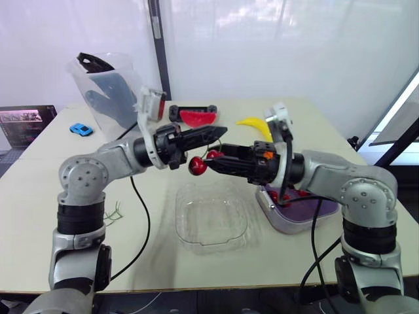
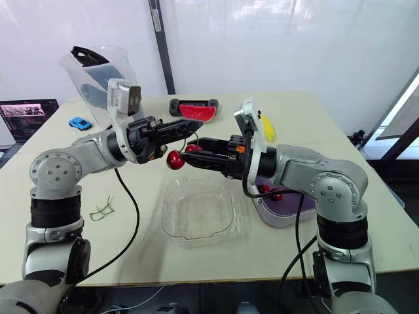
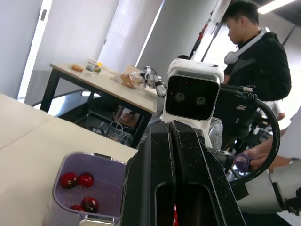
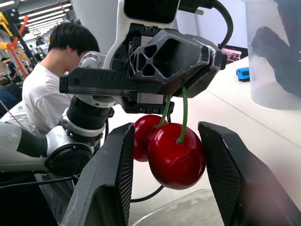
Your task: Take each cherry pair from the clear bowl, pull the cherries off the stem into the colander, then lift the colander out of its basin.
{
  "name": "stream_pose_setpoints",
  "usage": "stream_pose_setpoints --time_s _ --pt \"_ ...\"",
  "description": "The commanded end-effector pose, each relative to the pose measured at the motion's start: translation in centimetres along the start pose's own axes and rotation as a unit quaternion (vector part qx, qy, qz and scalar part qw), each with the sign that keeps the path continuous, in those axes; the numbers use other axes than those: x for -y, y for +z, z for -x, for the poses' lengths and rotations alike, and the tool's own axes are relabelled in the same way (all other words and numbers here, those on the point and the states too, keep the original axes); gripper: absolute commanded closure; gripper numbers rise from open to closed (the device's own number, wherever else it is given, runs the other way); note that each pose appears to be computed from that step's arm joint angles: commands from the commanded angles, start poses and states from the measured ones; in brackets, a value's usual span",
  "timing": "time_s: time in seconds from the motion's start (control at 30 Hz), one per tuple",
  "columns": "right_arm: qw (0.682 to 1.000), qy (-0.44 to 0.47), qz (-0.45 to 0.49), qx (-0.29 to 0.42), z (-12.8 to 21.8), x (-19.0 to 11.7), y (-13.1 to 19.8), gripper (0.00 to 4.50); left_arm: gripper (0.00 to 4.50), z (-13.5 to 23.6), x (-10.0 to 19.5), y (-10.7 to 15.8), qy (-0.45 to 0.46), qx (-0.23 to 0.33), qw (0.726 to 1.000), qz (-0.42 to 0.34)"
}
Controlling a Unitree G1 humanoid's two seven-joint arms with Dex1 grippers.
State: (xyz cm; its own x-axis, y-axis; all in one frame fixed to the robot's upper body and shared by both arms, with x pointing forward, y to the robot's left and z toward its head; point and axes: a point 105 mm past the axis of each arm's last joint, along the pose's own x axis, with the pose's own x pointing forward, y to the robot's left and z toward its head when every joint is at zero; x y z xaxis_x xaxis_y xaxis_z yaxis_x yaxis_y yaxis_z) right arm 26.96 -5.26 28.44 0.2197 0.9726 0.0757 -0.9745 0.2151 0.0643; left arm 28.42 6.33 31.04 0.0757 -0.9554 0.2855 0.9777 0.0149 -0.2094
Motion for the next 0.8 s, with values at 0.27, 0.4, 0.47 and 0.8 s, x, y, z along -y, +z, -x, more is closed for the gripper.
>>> stream_pose_setpoints --time_s 0.27,0.4,0.47,0.8 --pt "1.000 -0.002 0.010 -0.008 0.3 -0.3 -0.1 3.08 4.50 -0.5 1.1 1.0 -0.021 0.011 1.000 -0.019" --pt "1.000 -0.002 0.009 -0.028 0.6 -0.2 -0.8 3.08 4.50 -0.5 1.2 1.0 -0.022 0.010 1.000 -0.020" --pt "0.999 -0.002 0.009 -0.041 0.7 -0.2 -1.2 3.08 4.50 -0.5 1.2 1.0 -0.022 0.010 1.000 -0.019" --pt "0.993 0.008 0.014 -0.120 2.1 -0.5 -3.0 3.08 4.50 -0.9 1.4 1.0 -0.030 0.009 0.999 -0.022"
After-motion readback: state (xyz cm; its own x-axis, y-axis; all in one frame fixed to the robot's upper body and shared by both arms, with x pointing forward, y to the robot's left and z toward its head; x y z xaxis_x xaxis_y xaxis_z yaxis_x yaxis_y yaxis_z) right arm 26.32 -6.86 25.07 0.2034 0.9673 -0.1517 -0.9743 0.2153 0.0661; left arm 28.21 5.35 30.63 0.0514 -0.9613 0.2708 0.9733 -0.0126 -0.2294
